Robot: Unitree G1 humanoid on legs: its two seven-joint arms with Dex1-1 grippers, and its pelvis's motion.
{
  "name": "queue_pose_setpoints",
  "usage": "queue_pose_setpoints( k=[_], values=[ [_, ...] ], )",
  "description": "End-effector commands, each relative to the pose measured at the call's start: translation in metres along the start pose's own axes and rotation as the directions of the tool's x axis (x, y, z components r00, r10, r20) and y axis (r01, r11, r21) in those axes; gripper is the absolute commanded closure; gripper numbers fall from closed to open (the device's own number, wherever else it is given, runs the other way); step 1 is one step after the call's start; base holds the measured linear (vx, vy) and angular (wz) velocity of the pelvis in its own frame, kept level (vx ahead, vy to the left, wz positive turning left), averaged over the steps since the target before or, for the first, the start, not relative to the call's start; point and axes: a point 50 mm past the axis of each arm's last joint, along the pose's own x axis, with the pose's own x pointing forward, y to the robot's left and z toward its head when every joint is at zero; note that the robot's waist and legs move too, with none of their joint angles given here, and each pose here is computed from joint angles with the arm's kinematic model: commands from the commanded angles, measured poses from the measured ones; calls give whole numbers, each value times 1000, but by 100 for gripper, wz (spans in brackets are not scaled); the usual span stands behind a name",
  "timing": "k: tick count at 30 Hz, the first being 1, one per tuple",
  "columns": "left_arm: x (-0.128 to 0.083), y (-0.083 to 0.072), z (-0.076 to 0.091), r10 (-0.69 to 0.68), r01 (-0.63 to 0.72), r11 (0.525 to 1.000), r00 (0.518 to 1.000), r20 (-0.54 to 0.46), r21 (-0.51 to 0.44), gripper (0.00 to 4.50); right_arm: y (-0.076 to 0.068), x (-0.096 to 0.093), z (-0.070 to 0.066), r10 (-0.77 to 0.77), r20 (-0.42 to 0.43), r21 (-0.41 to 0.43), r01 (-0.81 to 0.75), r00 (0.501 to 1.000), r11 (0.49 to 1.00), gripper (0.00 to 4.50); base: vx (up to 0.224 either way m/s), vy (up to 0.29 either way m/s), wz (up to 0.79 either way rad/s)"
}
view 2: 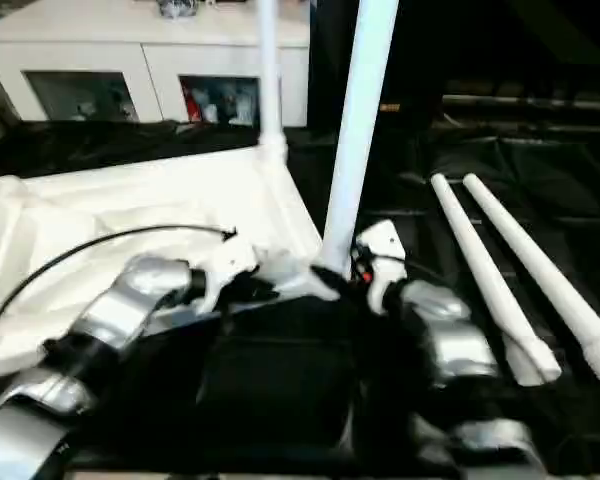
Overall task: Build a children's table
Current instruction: Rotate leg to tighten
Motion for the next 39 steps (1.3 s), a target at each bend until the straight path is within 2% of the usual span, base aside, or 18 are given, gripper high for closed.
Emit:
queue_pose_setpoints(
  k=[1,2,4,5,7,10,13,14,16,19,21,23,25,26,28,31,33,39],
  values=[
    [-1,9,2,83,-83,997,996,-26,0,450,-4,0,-17,-116,-71,35,118,991,992,176,0,0,0],
    [-1,9,2,83,-83,997,996,-26,0,450,-4,0,-17,-116,-71,35,118,991,992,176,0,0,0],
    [8,12,10,154,-155,987,988,-30,-40,450,-1,10,-20,-221,-94,39,226,971,973,177,0,0,0],
    [17,11,16,196,-198,978,980,-34,-64,450,2,18,-20,-301,-110,86,311,947,947,177,0,0,0],
    [25,9,21,230,-232,970,973,-35,-76,450,6,25,-20,-351,-137,109,366,926,924,177,0,0,0],
    [30,6,21,224,-226,972,974,-33,-70,450,9,31,-17,-362,-128,41,369,923,928,177,0,0,0],
    [28,3,18,183,-184,981,983,-17,-68,450,6,30,-11,-346,-82,36,349,935,936,177,0,0,0],
    [27,2,17,177,-178,982,984,-15,-64,450,5,30,-9,-335,-70,42,339,939,940,121,0,0,0],
    [24,3,13,160,-161,985,987,-12,-58,450,-2,27,1,-310,-6,53,310,951,949,104,0,0,0],
    [21,3,11,138,-138,989,990,4,-47,450,-8,24,8,-298,25,30,297,954,954,75,77,50,-23],
    [14,2,10,91,-91,996,996,26,4,450,-15,17,17,-213,51,-13,214,976,977,62,53,-30,6],
    [10,1,6,61,-61,998,998,25,-1,450,-17,11,21,-125,54,-39,127,991,991,46,76,-48,7],
    [3,-1,5,5,-6,1000,999,46,27,450,-19,0,23,13,24,-120,-10,1000,993,35,58,-47,0],
    [3,-1,5,5,-6,1000,999,46,27,450,-19,0,23,13,24,-120,-10,1000,993,23,59,-30,6],
    [-4,-3,3,-51,48,997,997,61,54,450,-22,-13,21,116,-30,-190,-120,993,974,23,62,-22,6],
    [-8,-4,1,-83,79,994,995,52,69,450,-24,-22,21,190,-68,-200,-200,979,959,23,0,0,0],
    [-15,-5,-2,-128,124,989,991,48,85,450,-24,-36,20,309,-116,-194,-327,944,925,23,0,0,0],
    [-20,-8,-2,-170,165,983,984,59,84,450,-21,-40,21,345,-123,-194,-364,930,911,23,0,0,0]
  ],
)
